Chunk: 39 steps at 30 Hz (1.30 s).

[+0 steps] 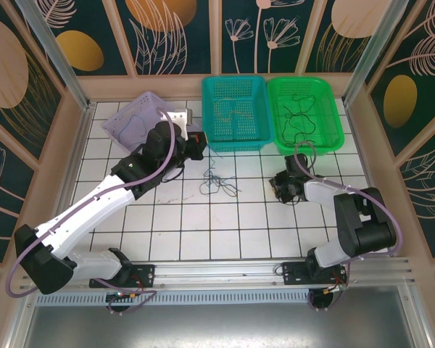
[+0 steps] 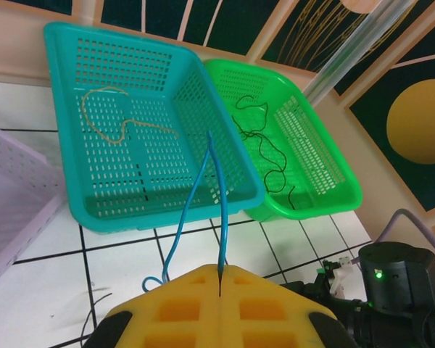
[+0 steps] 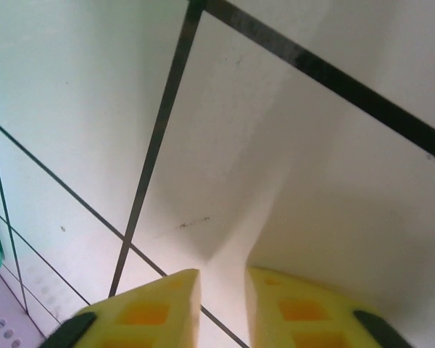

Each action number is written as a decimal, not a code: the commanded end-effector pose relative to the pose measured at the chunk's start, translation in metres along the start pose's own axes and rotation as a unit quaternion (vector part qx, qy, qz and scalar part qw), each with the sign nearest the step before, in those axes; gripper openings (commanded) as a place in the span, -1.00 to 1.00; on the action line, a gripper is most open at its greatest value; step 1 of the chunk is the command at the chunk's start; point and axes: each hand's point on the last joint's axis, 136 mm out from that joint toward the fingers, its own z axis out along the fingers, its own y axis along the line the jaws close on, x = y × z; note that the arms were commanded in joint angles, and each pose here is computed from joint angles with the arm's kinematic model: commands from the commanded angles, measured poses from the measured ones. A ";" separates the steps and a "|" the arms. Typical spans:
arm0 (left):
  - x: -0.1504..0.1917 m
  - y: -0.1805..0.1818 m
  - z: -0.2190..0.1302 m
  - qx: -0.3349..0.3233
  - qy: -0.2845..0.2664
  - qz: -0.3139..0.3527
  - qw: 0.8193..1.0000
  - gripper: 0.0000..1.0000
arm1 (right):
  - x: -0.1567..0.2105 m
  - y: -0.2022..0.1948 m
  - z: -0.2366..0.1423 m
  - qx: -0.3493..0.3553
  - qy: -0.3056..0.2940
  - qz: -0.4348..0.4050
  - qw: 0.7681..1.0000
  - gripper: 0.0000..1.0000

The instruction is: Untangle the cables

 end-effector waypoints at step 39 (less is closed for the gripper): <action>-0.093 -0.058 -0.054 0.099 -0.125 -0.049 0.986 -1.00 | 0.106 0.068 0.021 -0.078 0.181 0.166 0.966 -0.43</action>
